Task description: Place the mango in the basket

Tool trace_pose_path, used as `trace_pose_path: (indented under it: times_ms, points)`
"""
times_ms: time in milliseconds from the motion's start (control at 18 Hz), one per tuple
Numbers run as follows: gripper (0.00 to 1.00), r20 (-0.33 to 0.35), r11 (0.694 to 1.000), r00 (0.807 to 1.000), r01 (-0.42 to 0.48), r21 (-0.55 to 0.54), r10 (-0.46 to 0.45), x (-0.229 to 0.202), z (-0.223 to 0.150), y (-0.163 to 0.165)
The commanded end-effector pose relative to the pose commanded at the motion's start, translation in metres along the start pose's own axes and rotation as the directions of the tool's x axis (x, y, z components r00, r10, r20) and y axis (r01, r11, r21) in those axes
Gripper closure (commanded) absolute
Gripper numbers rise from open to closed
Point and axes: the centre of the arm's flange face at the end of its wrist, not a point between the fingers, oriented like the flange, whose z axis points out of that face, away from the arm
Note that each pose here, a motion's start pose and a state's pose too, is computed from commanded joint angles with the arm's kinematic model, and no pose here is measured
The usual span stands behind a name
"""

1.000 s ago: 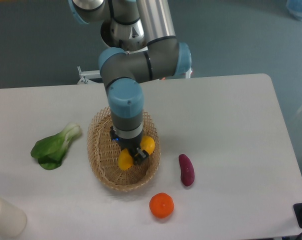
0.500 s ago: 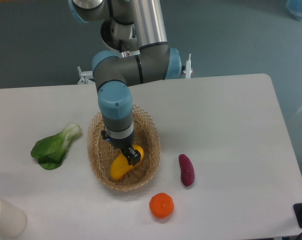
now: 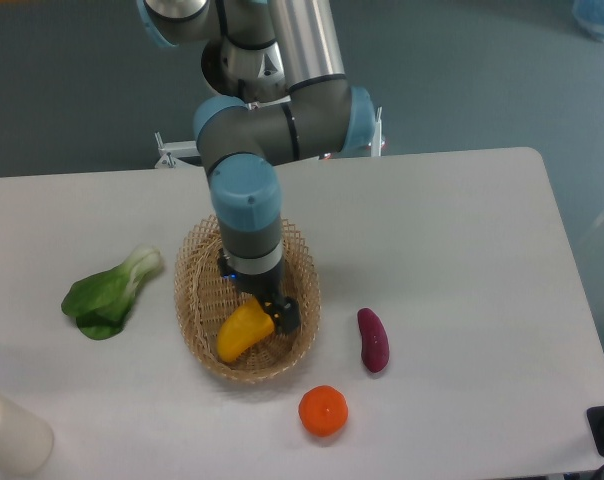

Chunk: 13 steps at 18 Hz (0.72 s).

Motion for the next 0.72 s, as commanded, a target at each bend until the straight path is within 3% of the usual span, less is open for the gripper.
trace_pose_path:
  times_ms: [556,722]
  points:
    - [0.0,0.052,0.997,0.996,0.073,-0.018,-0.072,-0.084,-0.01,0.106]
    - [0.0,0.047,0.998,0.998,0.046,-0.033,-0.044,-0.102,-0.006,0.148]
